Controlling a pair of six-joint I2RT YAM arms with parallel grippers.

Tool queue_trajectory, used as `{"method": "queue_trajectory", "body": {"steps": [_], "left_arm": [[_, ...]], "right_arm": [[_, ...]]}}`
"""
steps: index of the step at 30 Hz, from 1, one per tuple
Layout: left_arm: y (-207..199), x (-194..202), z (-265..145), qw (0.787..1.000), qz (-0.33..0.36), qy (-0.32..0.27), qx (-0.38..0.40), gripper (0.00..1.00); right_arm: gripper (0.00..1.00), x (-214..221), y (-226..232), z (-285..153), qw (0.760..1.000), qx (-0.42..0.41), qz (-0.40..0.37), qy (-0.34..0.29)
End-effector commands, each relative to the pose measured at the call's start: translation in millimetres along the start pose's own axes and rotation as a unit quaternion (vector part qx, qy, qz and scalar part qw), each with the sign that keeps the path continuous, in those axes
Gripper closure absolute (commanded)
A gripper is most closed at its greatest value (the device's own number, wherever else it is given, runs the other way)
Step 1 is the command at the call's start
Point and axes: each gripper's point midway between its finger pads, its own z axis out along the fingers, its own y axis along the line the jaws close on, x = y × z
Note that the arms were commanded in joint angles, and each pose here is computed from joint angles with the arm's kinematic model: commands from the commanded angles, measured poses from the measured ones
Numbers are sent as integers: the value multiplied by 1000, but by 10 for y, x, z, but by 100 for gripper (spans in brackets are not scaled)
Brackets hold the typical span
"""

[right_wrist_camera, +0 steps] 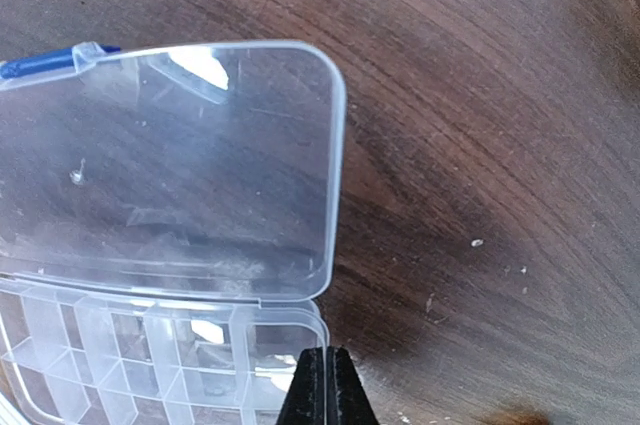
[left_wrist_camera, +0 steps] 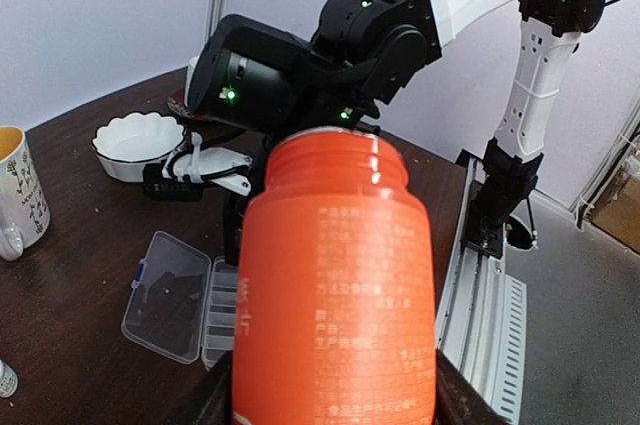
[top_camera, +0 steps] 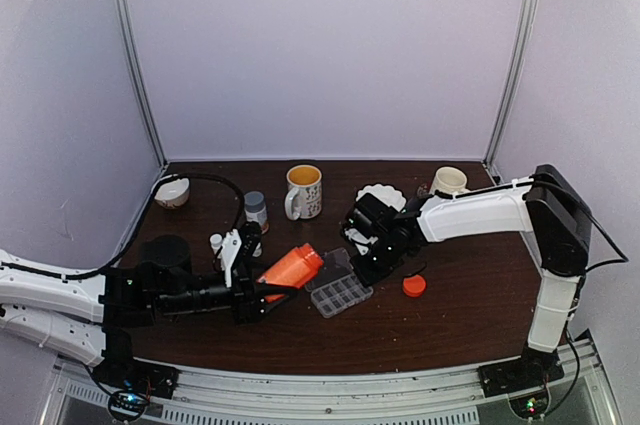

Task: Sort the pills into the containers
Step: Adjust the pill container at the center of the board.

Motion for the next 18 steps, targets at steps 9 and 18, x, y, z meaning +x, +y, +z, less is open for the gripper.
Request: {"method": "queue_trajectory", "body": {"steps": [9, 18], "left_arm": [[9, -86, 2, 1000, -9, -22, -6, 74], [72, 58, 76, 999, -19, 11, -24, 74]], "right_arm": [[87, -77, -352, -336, 989, 111, 81, -48], [70, -264, -143, -778, 989, 31, 83, -123]]}}
